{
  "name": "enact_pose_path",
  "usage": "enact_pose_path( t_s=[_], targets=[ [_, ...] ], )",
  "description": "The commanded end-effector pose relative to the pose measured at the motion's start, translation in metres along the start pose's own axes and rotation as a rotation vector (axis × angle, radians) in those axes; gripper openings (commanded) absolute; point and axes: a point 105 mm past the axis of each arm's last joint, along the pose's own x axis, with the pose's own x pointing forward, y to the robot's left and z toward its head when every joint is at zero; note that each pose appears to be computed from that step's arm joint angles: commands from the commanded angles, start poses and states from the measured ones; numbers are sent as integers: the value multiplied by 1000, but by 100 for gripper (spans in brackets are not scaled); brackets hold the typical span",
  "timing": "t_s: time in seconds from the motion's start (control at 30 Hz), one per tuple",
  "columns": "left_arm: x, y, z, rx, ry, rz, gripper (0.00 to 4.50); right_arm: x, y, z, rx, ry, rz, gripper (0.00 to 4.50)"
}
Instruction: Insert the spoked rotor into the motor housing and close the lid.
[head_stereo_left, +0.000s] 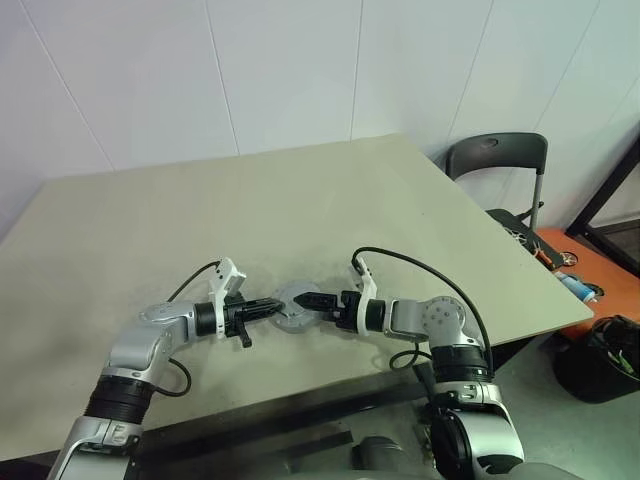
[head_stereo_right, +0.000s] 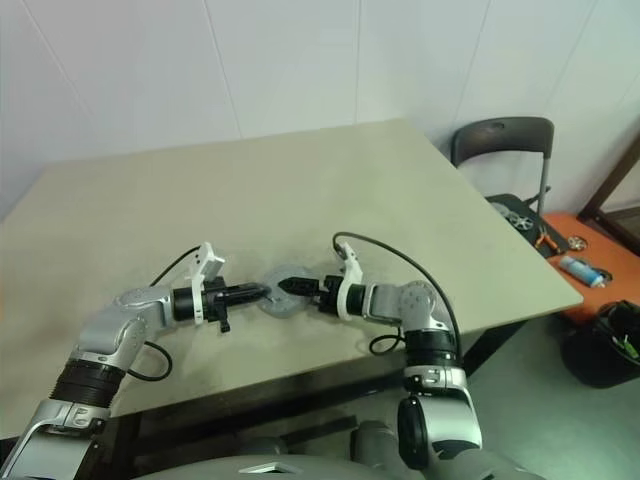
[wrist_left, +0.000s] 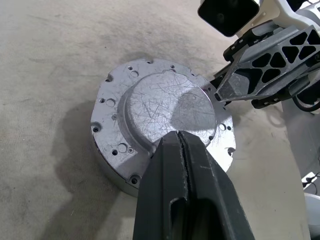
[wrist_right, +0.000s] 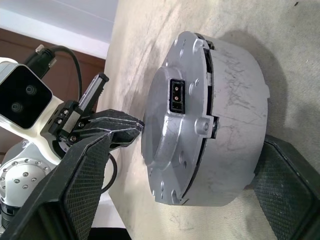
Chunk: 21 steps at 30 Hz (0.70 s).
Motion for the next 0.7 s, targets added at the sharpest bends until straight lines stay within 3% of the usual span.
enact_pose_path(
  t_s=[0.03,0.2,0.7],
  targets=[
    [2,0,-10,-8,51,4,0,-7,-7,7,-22,-44,-46,373],
    [1,1,-9,-11,47,13,0,-6,-6,6,-21,-33,-45,216],
    [-4,3,0,-34,4,52,0,3,-13,2,89,-59,-31,213]
  ],
)
